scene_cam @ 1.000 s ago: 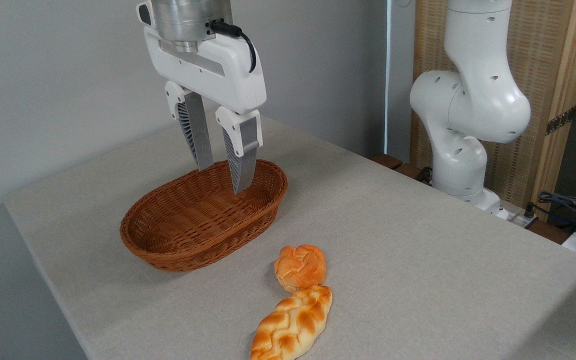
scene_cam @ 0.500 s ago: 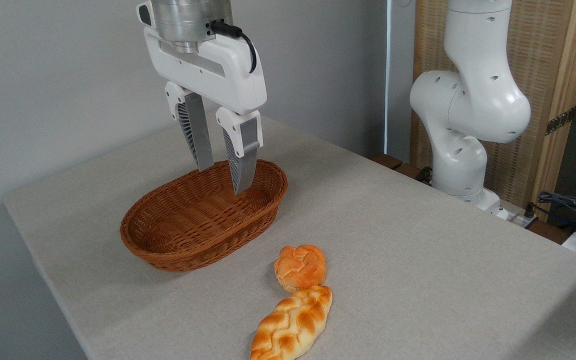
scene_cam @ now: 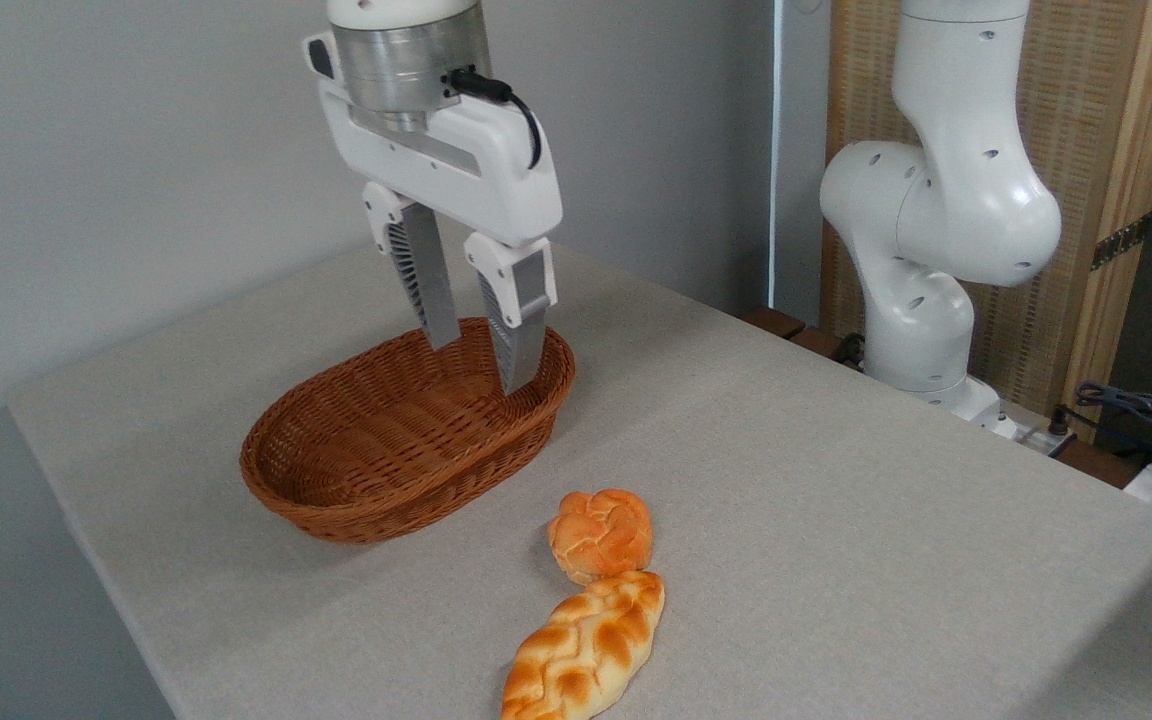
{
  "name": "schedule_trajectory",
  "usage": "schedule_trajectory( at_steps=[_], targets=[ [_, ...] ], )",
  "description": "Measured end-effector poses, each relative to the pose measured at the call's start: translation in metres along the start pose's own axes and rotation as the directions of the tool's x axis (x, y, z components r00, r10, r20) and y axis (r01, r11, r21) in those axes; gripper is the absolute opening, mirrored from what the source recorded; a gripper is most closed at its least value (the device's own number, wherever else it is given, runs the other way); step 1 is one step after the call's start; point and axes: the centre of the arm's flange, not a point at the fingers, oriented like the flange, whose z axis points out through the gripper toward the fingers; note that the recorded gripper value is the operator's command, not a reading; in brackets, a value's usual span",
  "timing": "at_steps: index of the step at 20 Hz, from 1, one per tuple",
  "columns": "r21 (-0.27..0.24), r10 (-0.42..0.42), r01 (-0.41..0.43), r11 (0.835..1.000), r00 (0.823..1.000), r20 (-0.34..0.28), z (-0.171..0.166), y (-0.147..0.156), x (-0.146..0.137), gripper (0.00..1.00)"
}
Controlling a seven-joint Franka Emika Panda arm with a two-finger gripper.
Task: Put bread into the basket
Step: 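Move the open gripper over the round golden bun and lower it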
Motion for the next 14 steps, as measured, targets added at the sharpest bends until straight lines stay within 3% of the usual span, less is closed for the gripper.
schedule_trajectory(
  at_steps=[11,14],
  targets=[
    [0.018,0.015,-0.014,1.0,1.0,-0.02,0.028,0.019,-0.022,1.0],
    [0.049,0.079,-0.08,0.996,0.996,0.031,0.048,0.019,-0.033,1.0]
  ],
)
